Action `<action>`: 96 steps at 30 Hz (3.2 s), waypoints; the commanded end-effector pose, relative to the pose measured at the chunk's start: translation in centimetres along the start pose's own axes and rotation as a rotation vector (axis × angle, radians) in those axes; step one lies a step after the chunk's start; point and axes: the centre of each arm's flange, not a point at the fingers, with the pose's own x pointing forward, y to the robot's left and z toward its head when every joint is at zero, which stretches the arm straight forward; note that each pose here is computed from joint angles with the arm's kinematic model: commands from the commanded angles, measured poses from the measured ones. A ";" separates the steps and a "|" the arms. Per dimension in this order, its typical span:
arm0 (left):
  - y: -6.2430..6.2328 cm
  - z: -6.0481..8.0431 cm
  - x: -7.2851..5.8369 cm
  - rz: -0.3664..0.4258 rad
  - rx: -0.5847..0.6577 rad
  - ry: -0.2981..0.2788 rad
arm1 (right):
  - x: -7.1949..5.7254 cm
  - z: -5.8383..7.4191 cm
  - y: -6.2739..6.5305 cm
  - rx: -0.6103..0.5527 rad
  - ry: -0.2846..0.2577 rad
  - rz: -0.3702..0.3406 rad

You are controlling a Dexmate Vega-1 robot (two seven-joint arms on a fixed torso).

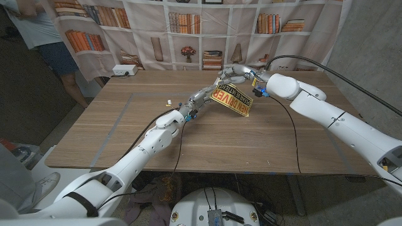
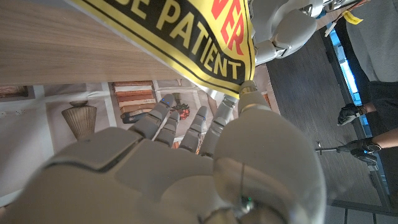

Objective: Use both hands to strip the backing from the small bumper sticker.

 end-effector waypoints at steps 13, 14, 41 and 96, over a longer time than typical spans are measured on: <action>0.0 -0.1 -0.1 0.043 0.023 -0.013 | -0.1 -0.4 -0.1 -0.002 0.015 -0.001; -0.1 0.0 -0.2 0.060 0.034 -0.010 | -0.2 -0.5 -0.2 -0.004 0.016 -0.001; 0.3 0.8 -2.3 0.177 0.032 -0.074 | -2.9 -1.5 -0.8 0.005 0.105 -0.088; 3.5 2.5 -6.1 0.282 0.014 -0.136 | -4.7 -3.4 -3.0 0.006 0.265 -0.221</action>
